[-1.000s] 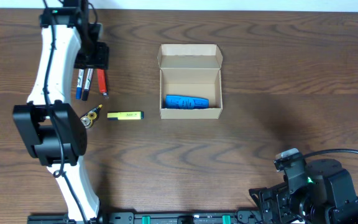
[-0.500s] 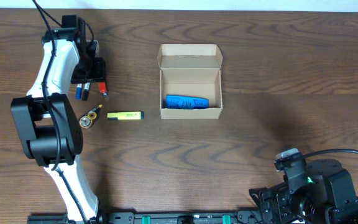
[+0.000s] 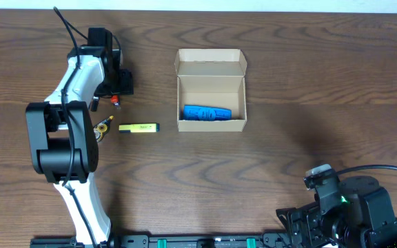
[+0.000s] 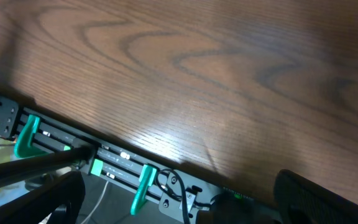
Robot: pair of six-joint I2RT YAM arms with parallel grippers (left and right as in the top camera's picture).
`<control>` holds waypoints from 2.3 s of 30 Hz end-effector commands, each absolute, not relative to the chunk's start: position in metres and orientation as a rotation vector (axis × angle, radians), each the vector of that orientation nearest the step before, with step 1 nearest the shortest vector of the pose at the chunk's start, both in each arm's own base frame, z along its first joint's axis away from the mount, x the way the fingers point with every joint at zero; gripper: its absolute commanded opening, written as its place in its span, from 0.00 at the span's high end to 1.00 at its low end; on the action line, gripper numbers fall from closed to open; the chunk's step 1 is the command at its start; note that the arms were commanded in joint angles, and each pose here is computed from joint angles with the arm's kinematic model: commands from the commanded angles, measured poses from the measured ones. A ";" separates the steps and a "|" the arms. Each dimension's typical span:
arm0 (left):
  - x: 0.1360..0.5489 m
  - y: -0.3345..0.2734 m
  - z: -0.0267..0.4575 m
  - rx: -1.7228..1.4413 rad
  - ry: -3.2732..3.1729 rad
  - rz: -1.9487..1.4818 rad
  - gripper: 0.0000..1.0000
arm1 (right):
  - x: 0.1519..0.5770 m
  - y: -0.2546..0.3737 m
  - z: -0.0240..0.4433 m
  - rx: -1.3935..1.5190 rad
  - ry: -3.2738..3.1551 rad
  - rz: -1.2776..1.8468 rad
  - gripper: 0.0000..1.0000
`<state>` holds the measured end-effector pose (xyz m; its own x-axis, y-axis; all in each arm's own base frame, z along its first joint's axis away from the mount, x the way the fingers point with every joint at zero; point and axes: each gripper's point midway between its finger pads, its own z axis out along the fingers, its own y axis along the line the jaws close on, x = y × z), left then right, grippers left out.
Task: Pack container
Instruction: 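Move the left gripper to the red stapler and grasp it, then carry the red stapler into the box and release it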
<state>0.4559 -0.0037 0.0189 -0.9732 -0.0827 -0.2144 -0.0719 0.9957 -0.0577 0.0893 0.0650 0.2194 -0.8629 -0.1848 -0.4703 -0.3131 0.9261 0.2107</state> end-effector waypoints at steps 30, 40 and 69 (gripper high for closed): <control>0.448 0.011 -0.010 -0.263 2.972 0.027 0.78 | 0.088 0.066 0.219 -0.357 2.634 0.399 0.01; 0.449 0.007 0.038 -0.242 2.993 0.028 0.94 | 0.088 0.066 0.219 -0.357 2.634 0.399 0.01; 0.383 -0.257 0.164 2.048 1.944 0.091 0.94 | 0.088 0.066 0.219 -0.357 2.634 0.400 0.01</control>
<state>0.3757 -0.2637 0.1783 -0.0229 0.9735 -0.2274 0.9620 0.0834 0.2602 0.0892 0.0650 0.2193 -0.8631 -0.1848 -0.4700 -0.3130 0.9261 0.2107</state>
